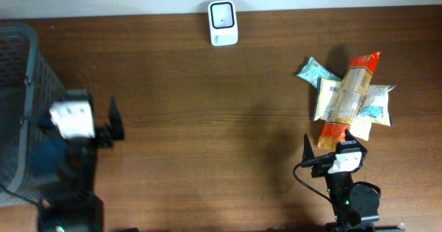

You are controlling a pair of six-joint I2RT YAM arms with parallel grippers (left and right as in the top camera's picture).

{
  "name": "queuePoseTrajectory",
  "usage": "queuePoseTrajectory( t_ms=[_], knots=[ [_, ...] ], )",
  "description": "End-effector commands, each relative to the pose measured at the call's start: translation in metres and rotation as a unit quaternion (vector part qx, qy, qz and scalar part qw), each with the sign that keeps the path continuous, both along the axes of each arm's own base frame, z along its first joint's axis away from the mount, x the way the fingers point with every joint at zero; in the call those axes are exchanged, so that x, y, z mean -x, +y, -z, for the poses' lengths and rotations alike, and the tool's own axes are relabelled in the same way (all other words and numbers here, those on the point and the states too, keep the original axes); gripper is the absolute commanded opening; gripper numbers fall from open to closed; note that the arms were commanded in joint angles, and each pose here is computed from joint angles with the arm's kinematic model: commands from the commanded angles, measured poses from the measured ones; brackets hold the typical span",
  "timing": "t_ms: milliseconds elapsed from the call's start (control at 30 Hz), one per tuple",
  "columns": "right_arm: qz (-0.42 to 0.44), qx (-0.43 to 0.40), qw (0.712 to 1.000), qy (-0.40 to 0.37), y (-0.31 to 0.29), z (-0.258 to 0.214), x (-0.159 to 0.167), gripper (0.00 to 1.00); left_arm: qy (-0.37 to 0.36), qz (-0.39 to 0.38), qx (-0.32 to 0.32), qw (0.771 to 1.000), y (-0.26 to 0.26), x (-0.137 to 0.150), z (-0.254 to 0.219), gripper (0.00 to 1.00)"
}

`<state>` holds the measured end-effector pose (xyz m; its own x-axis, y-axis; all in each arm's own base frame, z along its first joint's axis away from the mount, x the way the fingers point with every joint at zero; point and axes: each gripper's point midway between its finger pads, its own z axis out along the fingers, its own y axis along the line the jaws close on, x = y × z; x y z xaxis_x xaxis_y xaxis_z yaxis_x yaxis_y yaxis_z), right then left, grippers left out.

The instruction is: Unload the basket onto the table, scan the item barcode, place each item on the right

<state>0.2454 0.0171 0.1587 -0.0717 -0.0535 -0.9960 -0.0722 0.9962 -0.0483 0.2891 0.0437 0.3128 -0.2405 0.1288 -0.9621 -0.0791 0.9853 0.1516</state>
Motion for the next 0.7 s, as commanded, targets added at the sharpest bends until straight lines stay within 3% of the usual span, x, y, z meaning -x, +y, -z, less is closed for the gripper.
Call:
queuePoseTrajectory(
  t_ms=[0, 200, 333, 533, 667],
  knots=[
    [-0.002, -0.002, 1.0, 0.002, 0.001, 0.003, 0.0, 0.99, -0.032, 0.012, -0.004, 0.999, -0.01, 0.015, 0.036, 0.99],
    [-0.002, -0.002, 1.0, 0.002, 0.001, 0.003, 0.0, 0.99, -0.158, 0.005, -0.044, 0.987, -0.012, 0.036, 0.059, 0.99],
    [-0.002, -0.002, 1.0, 0.002, 0.001, 0.003, 0.0, 0.99, -0.187, -0.001, -0.05, 0.981, -0.012, 0.046, 0.082, 0.99],
    [-0.002, -0.002, 1.0, 0.002, 0.001, 0.003, 0.0, 0.98, -0.152, -0.015, -0.069, 0.986, -0.01, 0.046, 0.115, 0.99],
    [-0.002, -0.002, 1.0, 0.002, 0.001, 0.003, 0.0, 0.99, -0.066, -0.017, -0.066, 0.995, -0.008, 0.046, 0.156, 0.99]
  ],
)
